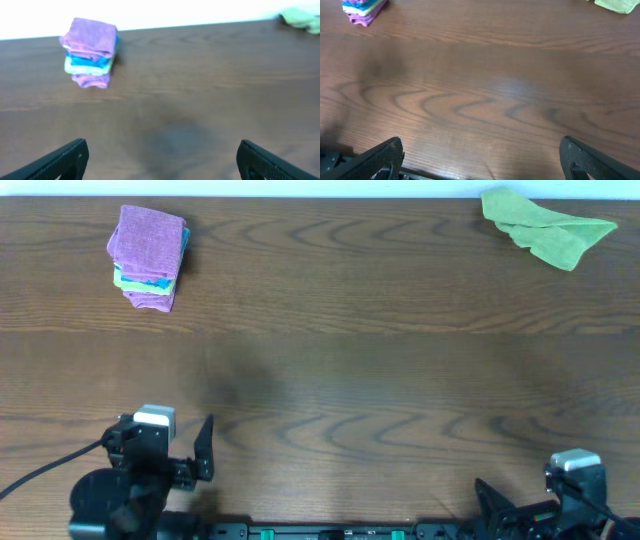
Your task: Fold the cloth
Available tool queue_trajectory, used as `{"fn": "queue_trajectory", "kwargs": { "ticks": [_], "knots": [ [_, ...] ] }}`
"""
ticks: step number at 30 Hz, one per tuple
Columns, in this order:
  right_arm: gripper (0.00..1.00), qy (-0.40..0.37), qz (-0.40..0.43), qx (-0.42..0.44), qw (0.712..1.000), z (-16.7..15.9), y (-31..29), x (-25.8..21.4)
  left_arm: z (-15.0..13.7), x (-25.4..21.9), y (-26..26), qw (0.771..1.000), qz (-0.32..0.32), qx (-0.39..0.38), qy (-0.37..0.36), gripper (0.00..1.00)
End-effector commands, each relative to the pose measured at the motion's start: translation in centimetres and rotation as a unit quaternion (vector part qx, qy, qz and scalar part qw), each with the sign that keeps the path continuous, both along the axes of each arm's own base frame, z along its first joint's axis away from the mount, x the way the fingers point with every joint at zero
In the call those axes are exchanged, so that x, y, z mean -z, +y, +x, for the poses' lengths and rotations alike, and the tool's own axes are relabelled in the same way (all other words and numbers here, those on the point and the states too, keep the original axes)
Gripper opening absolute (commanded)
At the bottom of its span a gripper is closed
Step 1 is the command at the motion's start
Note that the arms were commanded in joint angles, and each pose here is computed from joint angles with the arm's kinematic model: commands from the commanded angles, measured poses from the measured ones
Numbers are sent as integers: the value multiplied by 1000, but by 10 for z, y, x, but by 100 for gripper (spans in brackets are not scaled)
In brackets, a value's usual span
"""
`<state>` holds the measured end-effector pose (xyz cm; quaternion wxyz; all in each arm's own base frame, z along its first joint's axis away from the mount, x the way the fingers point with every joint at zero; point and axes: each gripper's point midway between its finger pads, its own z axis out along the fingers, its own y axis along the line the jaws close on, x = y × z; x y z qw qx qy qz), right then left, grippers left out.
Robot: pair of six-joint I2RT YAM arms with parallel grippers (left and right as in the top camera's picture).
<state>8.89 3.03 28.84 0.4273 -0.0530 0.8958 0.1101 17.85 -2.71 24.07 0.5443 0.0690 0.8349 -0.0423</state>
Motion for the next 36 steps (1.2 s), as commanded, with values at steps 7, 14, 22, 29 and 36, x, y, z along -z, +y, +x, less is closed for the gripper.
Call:
{"fn": "queue_trajectory", "kwargs": {
  "ticks": [7,14,22,29,36],
  "knots": [
    [99,0,-3,-6,1000,-1,0,1,20,66,15,999,24,-32,-8,95],
    [99,0,-3,-6,1000,-1,0,1,24,99,16,999,25,-33,-12,95],
    [99,0,-3,-6,1000,-1,0,1,26,117,17,999,26,-36,6,95],
    [99,0,-3,-6,1000,-1,0,1,25,151,15,998,21,-32,46,95],
    [99,0,-3,-6,1000,-1,0,1,25,152,17,998,23,-36,47,95]
  ]
}}
